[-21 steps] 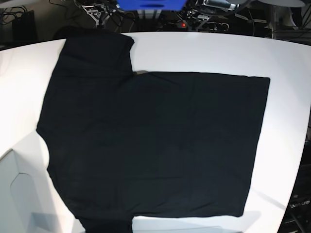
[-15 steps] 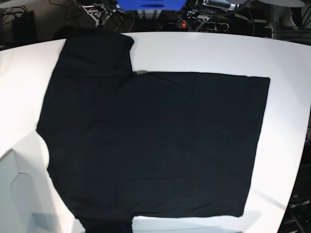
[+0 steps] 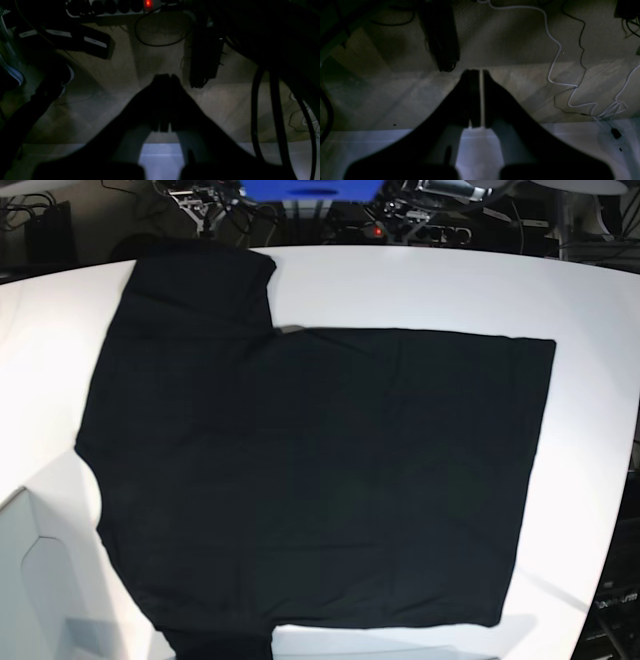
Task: Fold the T-shirt properly
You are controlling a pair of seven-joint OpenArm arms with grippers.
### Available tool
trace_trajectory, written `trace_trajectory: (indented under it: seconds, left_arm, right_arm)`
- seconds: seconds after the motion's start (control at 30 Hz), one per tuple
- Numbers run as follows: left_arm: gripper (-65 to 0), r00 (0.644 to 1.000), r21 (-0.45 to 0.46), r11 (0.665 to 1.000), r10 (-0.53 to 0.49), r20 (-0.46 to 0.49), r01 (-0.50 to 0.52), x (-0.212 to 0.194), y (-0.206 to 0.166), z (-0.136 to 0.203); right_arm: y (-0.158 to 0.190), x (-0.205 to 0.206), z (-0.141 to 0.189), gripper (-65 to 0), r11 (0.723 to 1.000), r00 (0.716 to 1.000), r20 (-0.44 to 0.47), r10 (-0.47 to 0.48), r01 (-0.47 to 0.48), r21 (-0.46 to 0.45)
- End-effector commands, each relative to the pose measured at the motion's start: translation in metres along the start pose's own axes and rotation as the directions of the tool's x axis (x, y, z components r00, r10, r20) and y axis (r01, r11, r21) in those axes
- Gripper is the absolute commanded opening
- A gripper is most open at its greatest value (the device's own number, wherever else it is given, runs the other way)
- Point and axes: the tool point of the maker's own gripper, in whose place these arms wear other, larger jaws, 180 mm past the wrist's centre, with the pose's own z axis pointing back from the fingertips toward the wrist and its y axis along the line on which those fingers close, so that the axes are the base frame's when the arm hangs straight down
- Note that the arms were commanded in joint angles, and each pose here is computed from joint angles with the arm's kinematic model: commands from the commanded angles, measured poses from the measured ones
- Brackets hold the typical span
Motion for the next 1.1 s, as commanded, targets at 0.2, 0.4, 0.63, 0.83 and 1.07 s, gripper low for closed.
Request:
trace_trajectory:
  seconds: [0.2,0.4,0.63,0.83,1.07]
  left_arm:
    - [-65.0,1.0,0.017,1.0,-0.003,-0.007,0.003,-0.007,0.003,0.0]
    - [-65.0,1.0,0.018,1.0,-0.003,-0.007,0.003,-0.007,0.003,0.0]
    - [-65.0,1.0,0.021,1.0,-0.003,-0.024,0.004,-0.019,0.007,0.0]
    - [-65.0,0.998,0.064,0.998,-0.023,0.06,0.019,-0.03,0.039,0.01]
    - [-65.0,0.986,0.108,0.992,-0.084,0.146,0.068,-0.05,0.072,0.038]
  right_arm:
    - [0.002,-0.004,0.0,-65.0,1.0,1.0,-0.005,0.002,-0.001,0.012]
    - [0.001,0.003,0.002,-65.0,1.0,0.999,0.04,0.001,-0.002,0.012]
    - [0.001,-0.011,0.003,-65.0,1.0,0.999,0.032,0.002,-0.002,0.011]
    - [-0.006,-0.033,0.012,-65.0,1.0,0.997,0.071,0.006,-0.006,0.002]
    - [-0.009,-0.042,0.055,-65.0,1.0,0.984,0.177,0.012,-0.012,-0.001]
